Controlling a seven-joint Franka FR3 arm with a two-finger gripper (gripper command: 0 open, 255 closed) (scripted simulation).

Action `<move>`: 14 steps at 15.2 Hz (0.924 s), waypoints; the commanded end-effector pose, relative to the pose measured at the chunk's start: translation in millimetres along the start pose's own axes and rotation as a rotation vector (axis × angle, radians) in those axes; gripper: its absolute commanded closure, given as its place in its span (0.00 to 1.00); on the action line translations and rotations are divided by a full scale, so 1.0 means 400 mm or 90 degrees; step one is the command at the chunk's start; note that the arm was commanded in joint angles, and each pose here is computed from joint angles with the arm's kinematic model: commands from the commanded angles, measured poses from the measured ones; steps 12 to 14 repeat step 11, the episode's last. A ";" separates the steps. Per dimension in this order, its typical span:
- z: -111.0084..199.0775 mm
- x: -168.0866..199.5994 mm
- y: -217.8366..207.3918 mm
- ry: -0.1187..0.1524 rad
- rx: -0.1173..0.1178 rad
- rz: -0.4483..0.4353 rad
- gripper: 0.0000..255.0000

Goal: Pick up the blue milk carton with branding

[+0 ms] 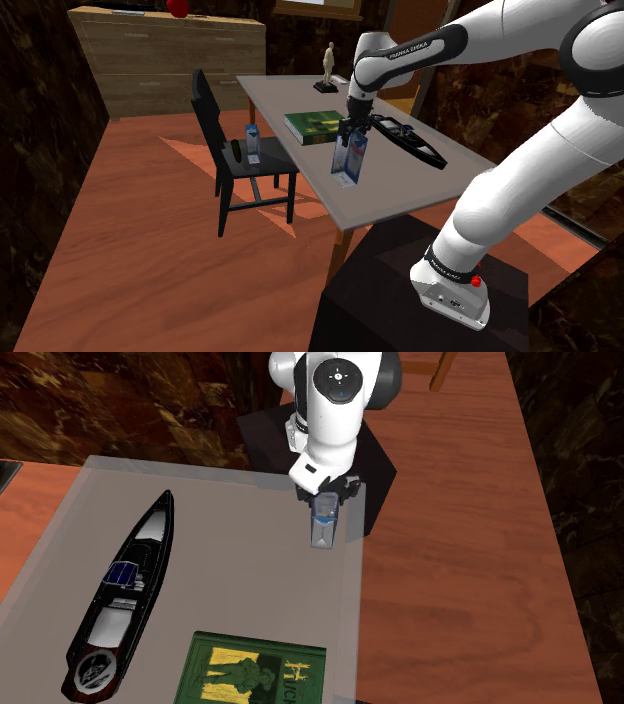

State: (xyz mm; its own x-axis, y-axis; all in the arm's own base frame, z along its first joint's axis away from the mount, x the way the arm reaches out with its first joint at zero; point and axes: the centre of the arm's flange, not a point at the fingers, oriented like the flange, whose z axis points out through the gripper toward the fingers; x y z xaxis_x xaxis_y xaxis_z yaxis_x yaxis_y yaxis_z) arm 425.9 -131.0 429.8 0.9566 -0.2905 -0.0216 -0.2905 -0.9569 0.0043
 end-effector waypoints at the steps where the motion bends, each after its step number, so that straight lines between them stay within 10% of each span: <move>1: -0.029 -0.001 -0.003 0.001 0.000 0.000 1.00; 14: -0.137 -0.003 -0.002 0.001 0.000 0.000 1.00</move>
